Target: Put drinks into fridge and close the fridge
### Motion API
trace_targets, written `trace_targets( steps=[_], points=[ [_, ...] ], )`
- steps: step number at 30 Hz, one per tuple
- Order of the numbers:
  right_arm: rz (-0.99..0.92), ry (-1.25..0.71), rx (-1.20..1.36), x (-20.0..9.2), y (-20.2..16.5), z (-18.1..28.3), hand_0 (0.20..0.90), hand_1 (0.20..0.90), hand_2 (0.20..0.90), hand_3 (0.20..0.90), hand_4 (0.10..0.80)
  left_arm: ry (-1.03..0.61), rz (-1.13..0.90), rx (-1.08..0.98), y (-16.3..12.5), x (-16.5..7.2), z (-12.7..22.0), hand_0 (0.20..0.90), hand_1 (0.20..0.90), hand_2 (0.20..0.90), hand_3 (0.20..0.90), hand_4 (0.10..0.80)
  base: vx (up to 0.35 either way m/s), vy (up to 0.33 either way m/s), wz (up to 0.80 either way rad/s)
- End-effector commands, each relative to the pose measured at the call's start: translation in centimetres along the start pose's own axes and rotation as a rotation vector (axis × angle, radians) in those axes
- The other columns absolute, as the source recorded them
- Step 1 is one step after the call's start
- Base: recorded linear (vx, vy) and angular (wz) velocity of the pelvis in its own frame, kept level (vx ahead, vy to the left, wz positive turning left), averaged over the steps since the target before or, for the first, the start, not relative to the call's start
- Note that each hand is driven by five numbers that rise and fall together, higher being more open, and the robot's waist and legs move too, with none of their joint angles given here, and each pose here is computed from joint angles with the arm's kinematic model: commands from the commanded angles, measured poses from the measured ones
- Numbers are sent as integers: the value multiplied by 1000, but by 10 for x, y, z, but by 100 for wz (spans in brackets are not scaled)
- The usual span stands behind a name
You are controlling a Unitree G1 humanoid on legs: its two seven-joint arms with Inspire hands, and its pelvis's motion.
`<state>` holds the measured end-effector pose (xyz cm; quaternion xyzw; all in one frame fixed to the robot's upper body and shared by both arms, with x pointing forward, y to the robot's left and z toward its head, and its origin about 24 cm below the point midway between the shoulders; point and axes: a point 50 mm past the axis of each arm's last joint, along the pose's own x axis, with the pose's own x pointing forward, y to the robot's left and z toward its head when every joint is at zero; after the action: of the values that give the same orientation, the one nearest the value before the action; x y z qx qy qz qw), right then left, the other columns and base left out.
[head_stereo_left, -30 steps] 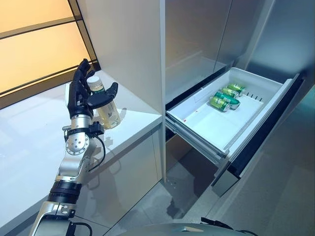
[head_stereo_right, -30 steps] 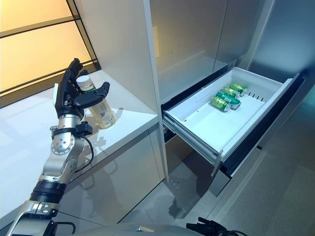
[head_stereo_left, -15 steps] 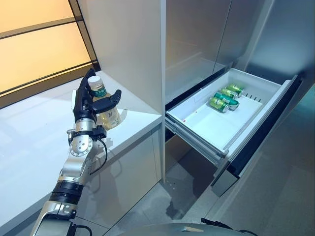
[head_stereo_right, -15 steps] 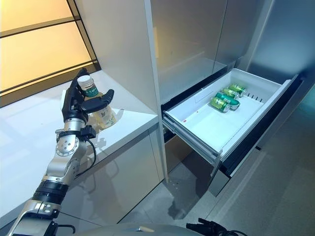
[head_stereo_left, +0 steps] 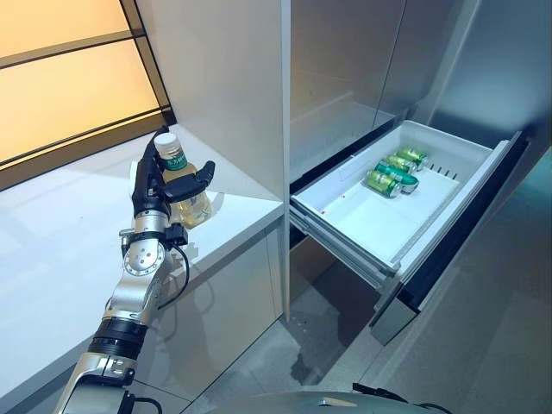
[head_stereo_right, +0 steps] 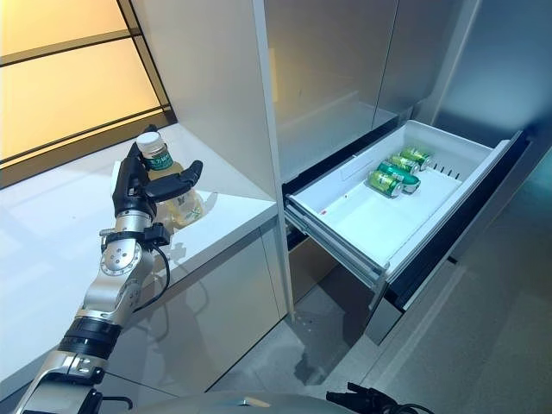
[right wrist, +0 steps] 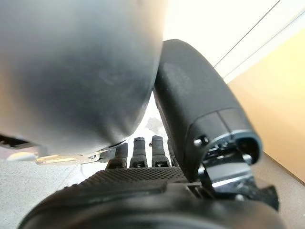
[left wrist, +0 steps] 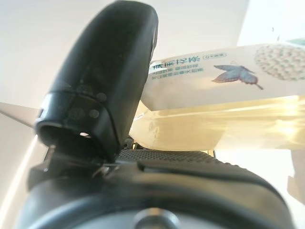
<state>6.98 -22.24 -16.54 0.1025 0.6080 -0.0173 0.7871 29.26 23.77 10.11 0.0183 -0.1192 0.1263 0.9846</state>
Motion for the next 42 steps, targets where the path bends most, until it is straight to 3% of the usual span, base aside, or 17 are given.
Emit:
trace_targets(
  steps=[1, 33, 34, 35, 36, 39, 41, 42],
  points=[
    [15, 1, -23, 0, 1, 6, 900, 900, 900, 900, 800, -146, -13, 14, -6, 15, 26, 900, 900, 900, 900, 800, 0, 0, 0],
    [15, 4, -25, 1, 4, 5, 900, 900, 900, 900, 800, -99, 22, -30, -3, 14, 17, 900, 900, 900, 900, 800, 0, 0, 0],
    [16, 4, -24, 1, 4, 5, 900, 900, 900, 900, 800, -102, 22, -31, -3, 14, 17, 756, 756, 756, 733, 633, 0, 0, 0],
    [16, 3, -24, 1, 4, 5, 900, 900, 900, 900, 800, -106, 19, -33, -4, 14, 18, 756, 756, 756, 733, 633, 0, 0, 0],
    [16, 2, -23, 1, 5, 5, 900, 900, 900, 900, 800, -110, 18, -35, -4, 13, 18, 578, 578, 578, 524, 424, 0, 0, 0],
    [18, 2, -22, 1, 5, 5, 900, 900, 900, 900, 800, -114, 14, -43, -5, 14, 19, 469, 469, 469, 398, 298, 0, 0, 0],
    [19, 3, -22, 1, 5, 5, 900, 900, 900, 900, 800, -118, 11, -45, -5, 13, 19, 300, 300, 300, 200, 100, 0, 0, 0],
    [19, 3, -23, 1, 5, 5, 900, 900, 900, 900, 800, -119, 8, -48, -6, 13, 20, 300, 300, 300, 200, 100, 0, 0, 0]
  ],
)
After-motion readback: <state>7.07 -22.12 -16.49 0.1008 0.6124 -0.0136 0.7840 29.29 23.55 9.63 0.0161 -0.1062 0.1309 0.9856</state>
